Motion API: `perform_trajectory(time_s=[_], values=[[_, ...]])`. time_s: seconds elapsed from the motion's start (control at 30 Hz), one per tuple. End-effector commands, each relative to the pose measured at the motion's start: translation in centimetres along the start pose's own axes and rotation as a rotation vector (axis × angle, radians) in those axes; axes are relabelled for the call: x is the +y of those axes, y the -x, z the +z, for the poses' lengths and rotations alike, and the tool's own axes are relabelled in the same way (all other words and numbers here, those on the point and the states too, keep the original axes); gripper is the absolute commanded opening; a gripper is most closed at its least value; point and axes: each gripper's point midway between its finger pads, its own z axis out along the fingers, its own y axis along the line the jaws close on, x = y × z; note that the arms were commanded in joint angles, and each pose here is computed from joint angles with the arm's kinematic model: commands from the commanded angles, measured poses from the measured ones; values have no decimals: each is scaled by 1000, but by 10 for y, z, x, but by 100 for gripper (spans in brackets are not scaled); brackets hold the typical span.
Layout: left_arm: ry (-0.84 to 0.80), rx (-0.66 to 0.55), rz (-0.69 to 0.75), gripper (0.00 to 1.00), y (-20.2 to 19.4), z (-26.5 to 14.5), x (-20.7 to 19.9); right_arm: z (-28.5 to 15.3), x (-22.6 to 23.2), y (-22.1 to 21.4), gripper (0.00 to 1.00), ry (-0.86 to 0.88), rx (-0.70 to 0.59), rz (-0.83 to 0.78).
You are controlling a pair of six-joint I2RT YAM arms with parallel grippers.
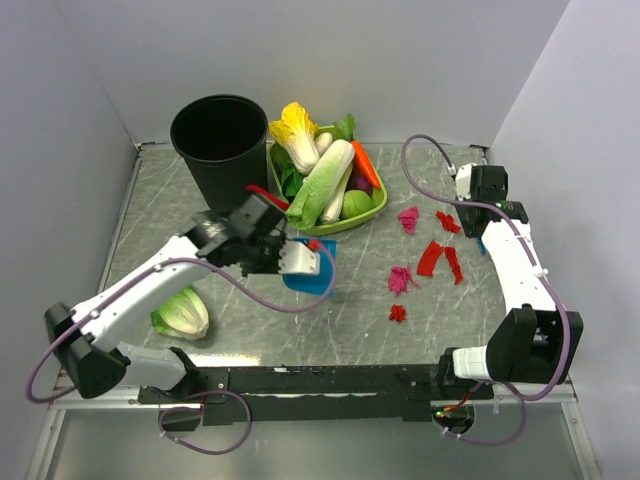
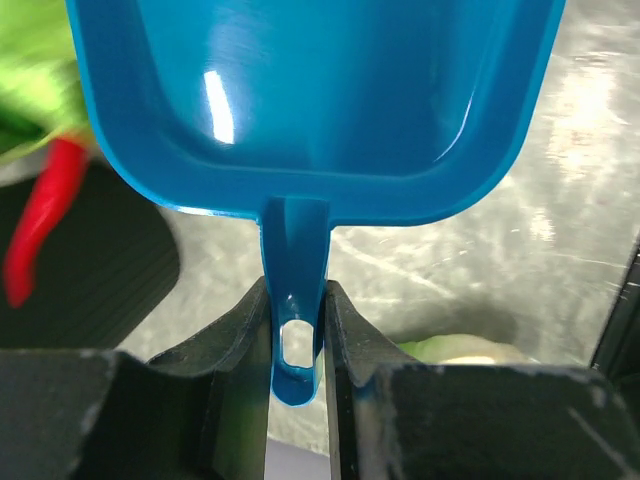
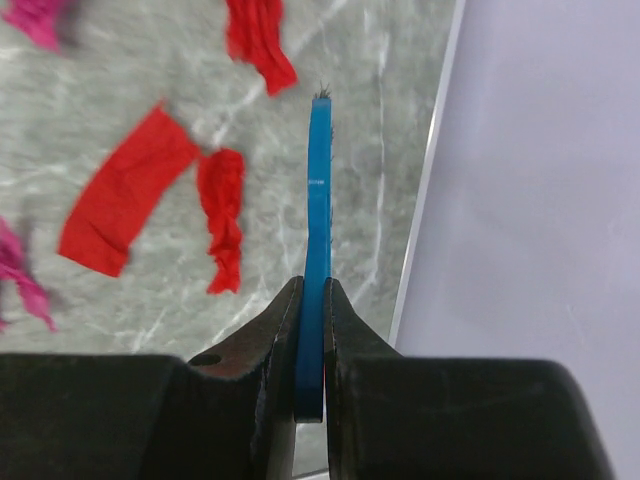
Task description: Sweep away the paper scraps from the table
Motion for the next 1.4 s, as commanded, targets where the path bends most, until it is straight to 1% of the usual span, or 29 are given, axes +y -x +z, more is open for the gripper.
perform_trajectory(time_s=[0.0,0.1,0.2,0.3,0.37,0.5,0.57,0.6,0.63,0.7,0.73,0.8,0.83,0.87,0.97,1.07,1.2,1.3,1.33,1.37], values=[[-34,-16,45,1,20,24,-13,10,-13,-31,0,-37,94,51],[-68,4,72,1,27,47,-23,15,-6,-46,0,15,127,74],[-95,5,34,1,33,68,-28,18,7,-54,0,64,137,71],[-100,54,9,1,25,90,-31,22,19,-59,0,115,155,78],[-131,90,-2,1,14,105,-42,24,26,-62,0,139,174,93],[-143,107,-40,1,6,123,-52,28,50,-63,0,202,199,66],[-140,109,-72,1,5,131,-54,25,72,-55,0,253,184,37],[-116,138,-80,1,0,135,-51,22,81,-52,0,275,177,19],[-105,139,-93,1,0,138,-50,16,104,-47,0,331,168,-19],[-91,160,-101,1,-5,144,-50,5,125,-39,0,388,140,-59],[-86,174,-111,1,-8,145,-50,-5,146,-37,0,445,131,-104],[-79,189,-116,1,-12,149,-50,-19,162,-35,0,498,115,-137],[-81,195,-126,1,-14,151,-53,-26,171,-40,0,534,129,-156],[-77,191,-130,1,-13,152,-53,-38,184,-36,0,603,106,-167],[-77,182,-151,1,-14,154,-56,-58,191,-29,0,676,74,-151],[-77,184,-165,2,-15,157,-57,-73,187,-14,0,695,23,-156],[-85,193,-162,2,-16,162,-59,-77,172,1,0,633,-25,-130],[-100,191,-157,1,-15,163,-60,-65,161,0,0,536,14,-62],[-106,189,-150,1,-14,163,-60,-59,154,-2,0,481,42,-18],[-108,191,-148,1,-15,163,-60,-54,154,-8,0,473,67,-3]])
